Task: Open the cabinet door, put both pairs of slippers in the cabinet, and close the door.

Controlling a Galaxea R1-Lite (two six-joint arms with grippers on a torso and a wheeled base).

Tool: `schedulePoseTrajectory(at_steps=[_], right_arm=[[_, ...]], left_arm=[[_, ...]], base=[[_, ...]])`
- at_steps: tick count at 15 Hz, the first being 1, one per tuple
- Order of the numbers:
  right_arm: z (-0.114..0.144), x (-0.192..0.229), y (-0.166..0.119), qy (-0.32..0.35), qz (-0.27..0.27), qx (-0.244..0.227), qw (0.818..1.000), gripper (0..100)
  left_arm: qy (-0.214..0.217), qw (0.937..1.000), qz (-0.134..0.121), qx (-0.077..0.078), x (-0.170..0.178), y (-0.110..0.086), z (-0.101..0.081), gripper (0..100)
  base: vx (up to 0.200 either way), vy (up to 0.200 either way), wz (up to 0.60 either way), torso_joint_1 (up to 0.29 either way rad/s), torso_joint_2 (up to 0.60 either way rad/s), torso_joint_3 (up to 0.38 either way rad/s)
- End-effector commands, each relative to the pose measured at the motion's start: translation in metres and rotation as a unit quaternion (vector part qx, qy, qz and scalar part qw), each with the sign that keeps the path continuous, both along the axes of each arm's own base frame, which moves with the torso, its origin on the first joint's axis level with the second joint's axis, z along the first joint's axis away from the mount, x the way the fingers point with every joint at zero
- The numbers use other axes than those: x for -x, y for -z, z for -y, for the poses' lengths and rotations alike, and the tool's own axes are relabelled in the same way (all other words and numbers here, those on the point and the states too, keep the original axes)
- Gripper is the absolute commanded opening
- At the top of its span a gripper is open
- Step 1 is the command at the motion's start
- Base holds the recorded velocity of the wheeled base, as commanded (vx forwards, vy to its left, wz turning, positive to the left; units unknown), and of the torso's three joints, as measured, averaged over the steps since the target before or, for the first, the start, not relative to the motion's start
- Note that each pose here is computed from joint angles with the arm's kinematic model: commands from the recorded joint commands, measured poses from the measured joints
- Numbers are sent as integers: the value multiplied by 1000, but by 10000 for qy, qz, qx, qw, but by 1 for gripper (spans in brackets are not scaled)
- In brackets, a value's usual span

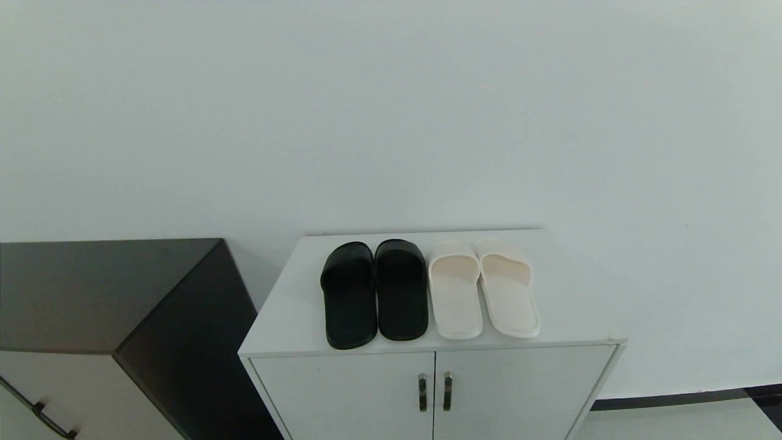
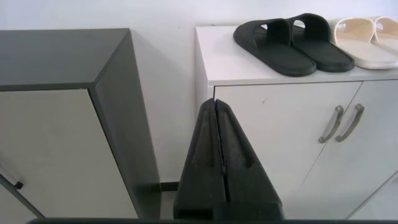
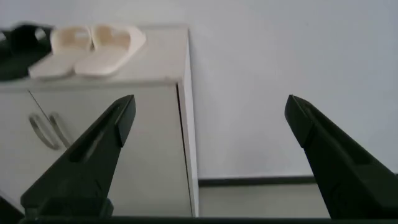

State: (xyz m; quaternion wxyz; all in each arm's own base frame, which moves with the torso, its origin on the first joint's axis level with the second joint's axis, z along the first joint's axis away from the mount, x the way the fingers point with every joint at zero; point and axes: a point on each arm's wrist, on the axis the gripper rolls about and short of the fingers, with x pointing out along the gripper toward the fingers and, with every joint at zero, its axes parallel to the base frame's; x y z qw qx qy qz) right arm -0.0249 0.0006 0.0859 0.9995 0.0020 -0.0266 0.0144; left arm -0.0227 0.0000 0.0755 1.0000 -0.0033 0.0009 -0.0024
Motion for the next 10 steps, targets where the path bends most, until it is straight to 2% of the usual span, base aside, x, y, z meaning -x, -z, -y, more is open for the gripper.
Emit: schedulePoseTrajectory(at_steps=[1, 2, 3, 5, 7, 8, 10], right_arm=[[-1, 10, -53, -309, 388, -74, 9987, 100], [-3, 4, -45, -630, -43, 519, 9966, 100], [-4, -2, -42, -773, -426, 490, 9949, 100], [-5, -24, -54, -1023, -1057, 283, 9887, 100], [-5, -44, -69, -1170, -1244, 240, 9850, 100], [-7, -70, -83, -1344, -1397, 214, 9808, 100], [-18, -105, -104, -1689, -1658, -226, 9713, 100]], left_arm=[[-1, 10000, -7, -2, 0, 0, 0, 0], [-1, 10000, -7, -2, 0, 0, 0, 0], [-1, 10000, 1, -10, 0, 0, 0, 0], [6, 10000, -7, -10, 0, 0, 0, 0], [22, 10000, -7, -2, 0, 0, 0, 0], [29, 10000, -7, -2, 0, 0, 0, 0], [29, 10000, -7, -10, 0, 0, 0, 0]], base=[[0, 0, 0, 0, 0, 0], [0, 0, 0, 0, 0, 0], [0, 0, 0, 0, 0, 0], [0, 0, 0, 0, 0, 0], [0, 0, 0, 0, 0, 0], [0, 0, 0, 0, 0, 0], [0, 0, 0, 0, 0, 0]])
